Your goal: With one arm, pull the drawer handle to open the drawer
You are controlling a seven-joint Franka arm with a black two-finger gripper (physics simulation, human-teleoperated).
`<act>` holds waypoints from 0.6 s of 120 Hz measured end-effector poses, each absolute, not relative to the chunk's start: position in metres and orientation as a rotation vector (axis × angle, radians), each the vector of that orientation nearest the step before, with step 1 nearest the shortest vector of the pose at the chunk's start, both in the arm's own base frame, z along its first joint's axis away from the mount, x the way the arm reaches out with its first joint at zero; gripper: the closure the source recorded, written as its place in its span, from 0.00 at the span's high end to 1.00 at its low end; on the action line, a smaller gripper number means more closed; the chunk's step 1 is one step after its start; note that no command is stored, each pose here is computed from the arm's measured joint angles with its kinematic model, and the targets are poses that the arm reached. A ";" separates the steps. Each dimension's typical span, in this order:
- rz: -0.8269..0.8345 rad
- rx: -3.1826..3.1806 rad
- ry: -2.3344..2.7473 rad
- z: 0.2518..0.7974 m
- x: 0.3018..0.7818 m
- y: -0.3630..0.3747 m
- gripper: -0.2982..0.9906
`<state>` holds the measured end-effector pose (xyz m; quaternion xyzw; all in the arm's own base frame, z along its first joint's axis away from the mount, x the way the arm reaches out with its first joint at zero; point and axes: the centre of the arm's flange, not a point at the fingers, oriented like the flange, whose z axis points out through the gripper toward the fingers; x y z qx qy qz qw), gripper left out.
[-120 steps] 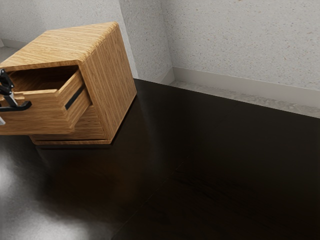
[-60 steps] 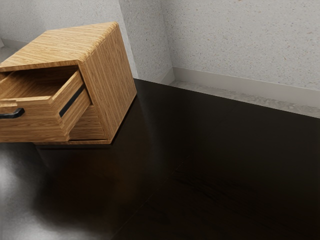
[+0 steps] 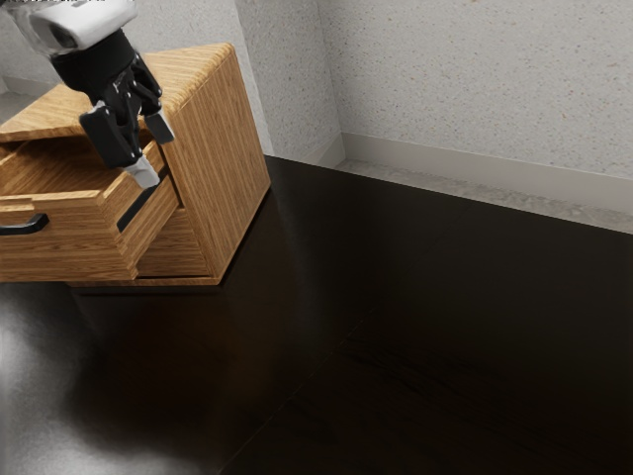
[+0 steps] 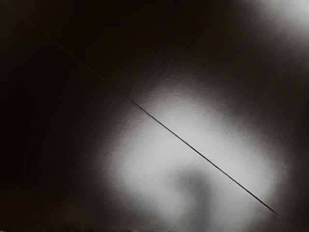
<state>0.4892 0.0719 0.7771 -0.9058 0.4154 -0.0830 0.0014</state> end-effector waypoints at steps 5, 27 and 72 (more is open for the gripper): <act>-0.232 -2.898 1.225 0.769 0.495 0.074 0.76; -0.104 -3.064 0.885 0.728 0.526 0.085 0.77; 0.106 -3.220 0.433 0.642 0.571 0.092 0.77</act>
